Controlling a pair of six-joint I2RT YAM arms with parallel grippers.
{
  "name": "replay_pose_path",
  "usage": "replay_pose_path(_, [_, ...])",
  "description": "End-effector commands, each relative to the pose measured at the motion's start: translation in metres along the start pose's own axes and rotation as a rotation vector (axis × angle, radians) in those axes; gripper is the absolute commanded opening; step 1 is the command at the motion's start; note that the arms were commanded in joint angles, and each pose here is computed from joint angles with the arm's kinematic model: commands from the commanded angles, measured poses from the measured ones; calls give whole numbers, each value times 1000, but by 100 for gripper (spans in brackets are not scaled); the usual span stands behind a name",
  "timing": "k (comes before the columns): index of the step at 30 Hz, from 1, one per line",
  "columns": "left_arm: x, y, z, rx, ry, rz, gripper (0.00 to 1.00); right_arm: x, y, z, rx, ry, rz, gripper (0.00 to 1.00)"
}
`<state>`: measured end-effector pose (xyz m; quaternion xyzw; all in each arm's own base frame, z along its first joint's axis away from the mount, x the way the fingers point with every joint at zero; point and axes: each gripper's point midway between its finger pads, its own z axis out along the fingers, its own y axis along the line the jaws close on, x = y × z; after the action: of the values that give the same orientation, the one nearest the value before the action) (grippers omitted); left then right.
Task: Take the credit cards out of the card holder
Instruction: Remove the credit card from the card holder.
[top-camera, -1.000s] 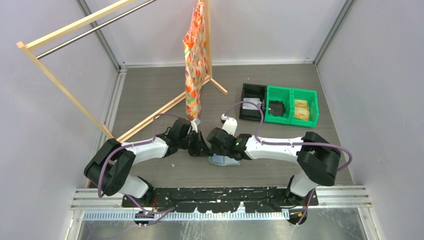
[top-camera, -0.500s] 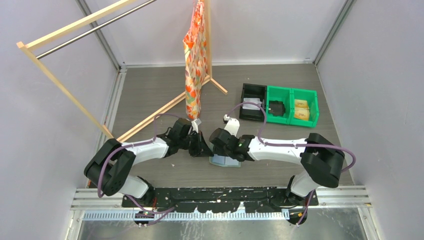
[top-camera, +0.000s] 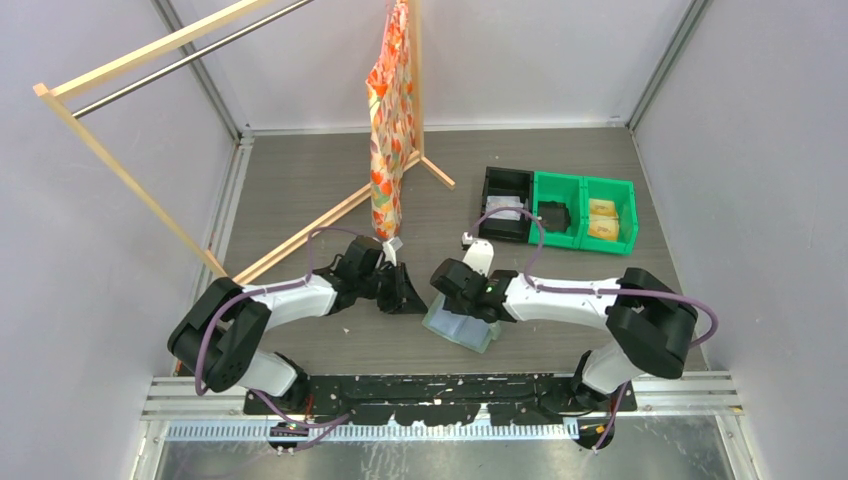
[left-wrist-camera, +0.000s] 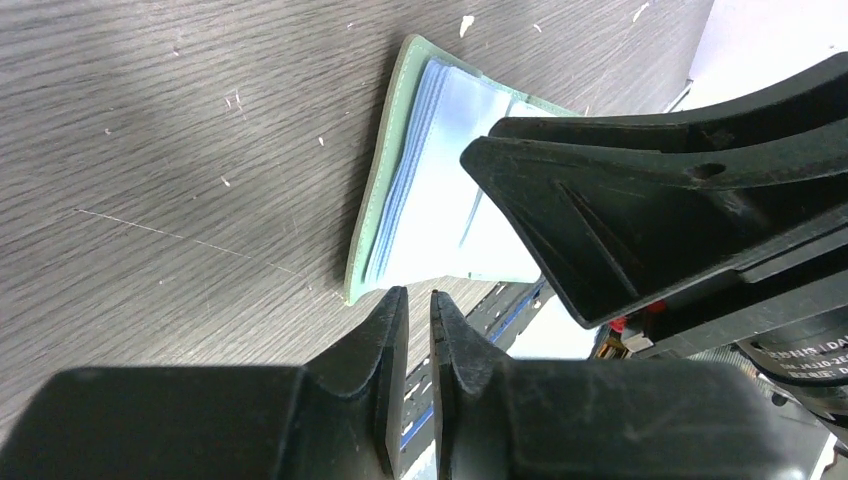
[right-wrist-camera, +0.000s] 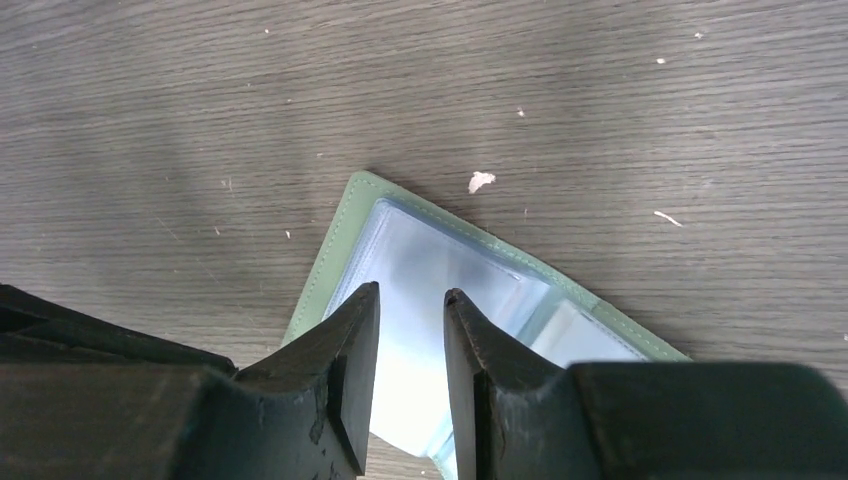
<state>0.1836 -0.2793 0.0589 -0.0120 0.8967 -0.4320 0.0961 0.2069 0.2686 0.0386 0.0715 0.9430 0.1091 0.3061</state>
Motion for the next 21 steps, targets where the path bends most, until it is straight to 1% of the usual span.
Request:
replay_pose_path(1, [-6, -12, -1, 44, -8, 41, 16, -16, -1, -12, -11, -53, 17, 35])
replay_pose_path(5, [-6, -9, 2, 32, -1, 31, 16, -15, -12, -20, 9, -52, 23, 37])
replay_pose_path(8, [-7, -9, 3, 31, -5, 32, 16, -11, -25, -23, 26, -47, 38, 37])
replay_pose_path(16, [-3, -30, 10, 40, 20, 89, 16, 5, -51, -30, 45, -14, 78, 22])
replay_pose_path(21, [0, -34, 21, 32, 41, 104, 20, 16, -66, -26, 78, 3, 72, 13])
